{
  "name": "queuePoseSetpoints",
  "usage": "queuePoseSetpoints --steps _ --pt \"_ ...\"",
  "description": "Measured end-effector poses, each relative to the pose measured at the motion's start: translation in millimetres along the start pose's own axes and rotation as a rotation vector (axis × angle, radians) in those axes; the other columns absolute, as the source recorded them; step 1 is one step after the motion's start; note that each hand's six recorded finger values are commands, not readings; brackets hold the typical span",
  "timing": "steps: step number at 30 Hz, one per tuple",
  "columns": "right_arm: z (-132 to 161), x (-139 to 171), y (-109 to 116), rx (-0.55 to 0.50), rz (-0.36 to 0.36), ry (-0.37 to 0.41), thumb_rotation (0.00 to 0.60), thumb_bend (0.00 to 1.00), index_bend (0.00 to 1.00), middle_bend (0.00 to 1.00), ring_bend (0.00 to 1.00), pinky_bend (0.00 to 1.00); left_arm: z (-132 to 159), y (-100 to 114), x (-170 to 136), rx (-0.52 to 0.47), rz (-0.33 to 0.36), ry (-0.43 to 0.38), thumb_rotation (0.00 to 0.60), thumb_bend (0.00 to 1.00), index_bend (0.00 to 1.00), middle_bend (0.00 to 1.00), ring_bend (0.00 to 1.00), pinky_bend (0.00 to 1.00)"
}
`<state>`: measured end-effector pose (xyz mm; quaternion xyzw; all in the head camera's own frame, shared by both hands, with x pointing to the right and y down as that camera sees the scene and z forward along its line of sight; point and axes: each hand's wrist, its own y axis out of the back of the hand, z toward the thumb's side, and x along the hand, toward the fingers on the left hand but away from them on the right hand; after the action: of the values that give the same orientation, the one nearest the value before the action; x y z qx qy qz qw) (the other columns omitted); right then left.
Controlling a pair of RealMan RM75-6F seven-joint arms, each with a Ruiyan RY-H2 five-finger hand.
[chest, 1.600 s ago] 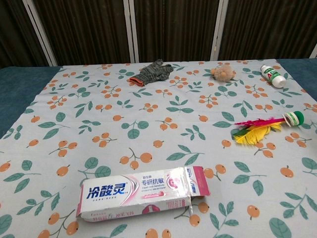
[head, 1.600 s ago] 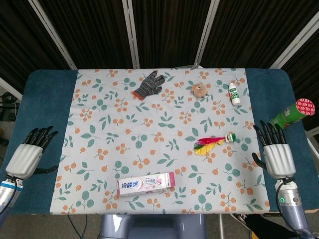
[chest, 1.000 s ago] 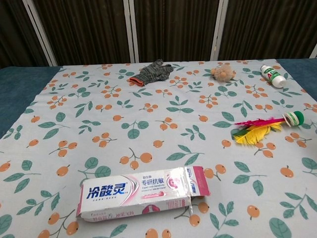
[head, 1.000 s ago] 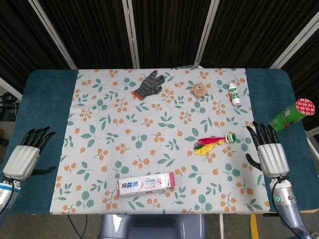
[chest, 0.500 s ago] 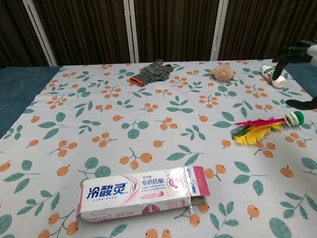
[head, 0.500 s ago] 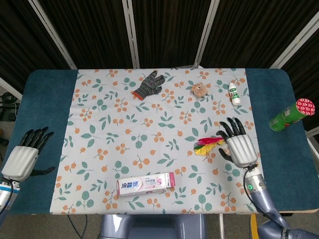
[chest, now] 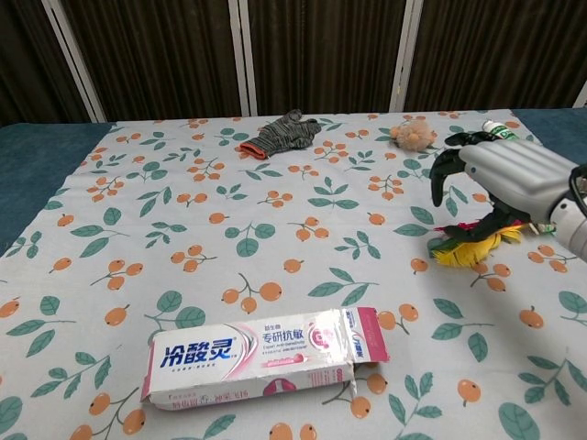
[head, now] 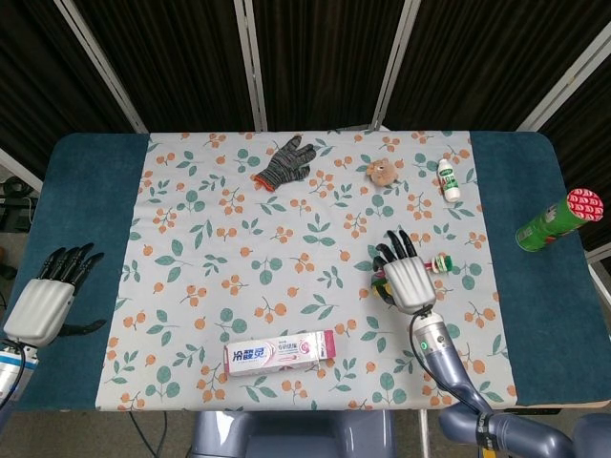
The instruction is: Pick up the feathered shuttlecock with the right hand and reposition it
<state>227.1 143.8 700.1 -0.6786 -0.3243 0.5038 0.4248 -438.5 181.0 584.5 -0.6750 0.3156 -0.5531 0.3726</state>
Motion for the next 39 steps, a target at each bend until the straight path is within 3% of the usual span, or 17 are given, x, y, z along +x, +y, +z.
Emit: queuePoseSetpoints --steps 14,39 --pt "-13 -13 -18 -0.017 -0.012 -0.053 0.6 0.21 0.52 0.29 0.0 0.0 0 0 1 0.002 0.0 0.002 0.527 0.13 0.08 0.0 0.0 0.0" --pt "-23 -16 -27 -0.029 -0.009 -0.085 0.6 0.3 0.58 0.33 0.0 0.0 1 -1 1 0.003 -0.003 0.005 0.526 0.13 0.08 0.0 0.0 0.0"
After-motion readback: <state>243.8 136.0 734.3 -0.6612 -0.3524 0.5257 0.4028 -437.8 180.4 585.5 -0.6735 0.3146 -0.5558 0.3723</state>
